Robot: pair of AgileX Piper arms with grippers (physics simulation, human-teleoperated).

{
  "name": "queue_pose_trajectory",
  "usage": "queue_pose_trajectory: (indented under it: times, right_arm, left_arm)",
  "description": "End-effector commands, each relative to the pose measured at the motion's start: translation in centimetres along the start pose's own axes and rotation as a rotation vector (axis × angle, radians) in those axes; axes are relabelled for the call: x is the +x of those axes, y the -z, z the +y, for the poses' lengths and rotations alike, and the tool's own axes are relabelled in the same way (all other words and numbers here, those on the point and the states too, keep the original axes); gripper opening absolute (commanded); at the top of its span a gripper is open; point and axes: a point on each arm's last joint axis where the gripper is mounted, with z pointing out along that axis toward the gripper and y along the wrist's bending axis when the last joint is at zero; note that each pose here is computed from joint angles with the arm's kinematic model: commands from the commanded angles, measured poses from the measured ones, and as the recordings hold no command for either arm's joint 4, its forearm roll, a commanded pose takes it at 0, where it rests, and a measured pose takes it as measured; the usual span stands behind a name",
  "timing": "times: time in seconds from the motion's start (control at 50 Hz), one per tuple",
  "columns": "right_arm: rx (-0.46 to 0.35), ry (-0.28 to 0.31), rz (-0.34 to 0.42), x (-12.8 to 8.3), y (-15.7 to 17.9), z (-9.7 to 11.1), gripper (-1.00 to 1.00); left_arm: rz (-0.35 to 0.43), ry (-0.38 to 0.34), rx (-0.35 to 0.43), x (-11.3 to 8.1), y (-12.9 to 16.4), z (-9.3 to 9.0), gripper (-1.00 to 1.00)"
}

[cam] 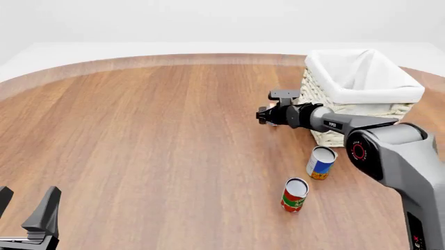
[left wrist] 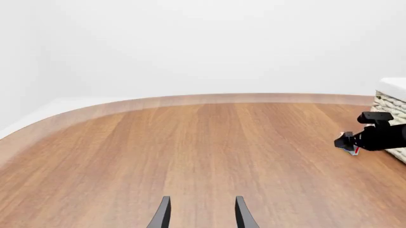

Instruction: Pick up the alphabet soup and the cream cheese box, and put them in the basket.

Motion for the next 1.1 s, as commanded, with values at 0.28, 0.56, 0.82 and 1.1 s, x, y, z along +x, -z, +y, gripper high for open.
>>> queue_pose_trajectory:
  times: [0.28,0.56,0.82,1.1]
  right_arm:
    - [-0.005,0.002,0.034,1.3,-1.2,0.5,-1.0]
    - [0.0,-0.006,-0.01,0.3,0.4,-0.1,-1.0]
    - [-0.023,0.009,-0.065,-0.6,3.5,1.0,-1.0]
    - [-0.049,0.028,-0.103,-0.9,6.7,2.3,-1.0]
  left_arm:
    - [0.0,0.0,0.0,0.0,0.0,0.0,1.0]
    - [0.0,0.0,0.0,0.0,0.0,0.0,1.0]
    - [0.0,0.0,0.0,0.0,0.0,0.0,1.0]
    - [0.0,0.0,0.0,0.0,0.0,0.0,1.0]
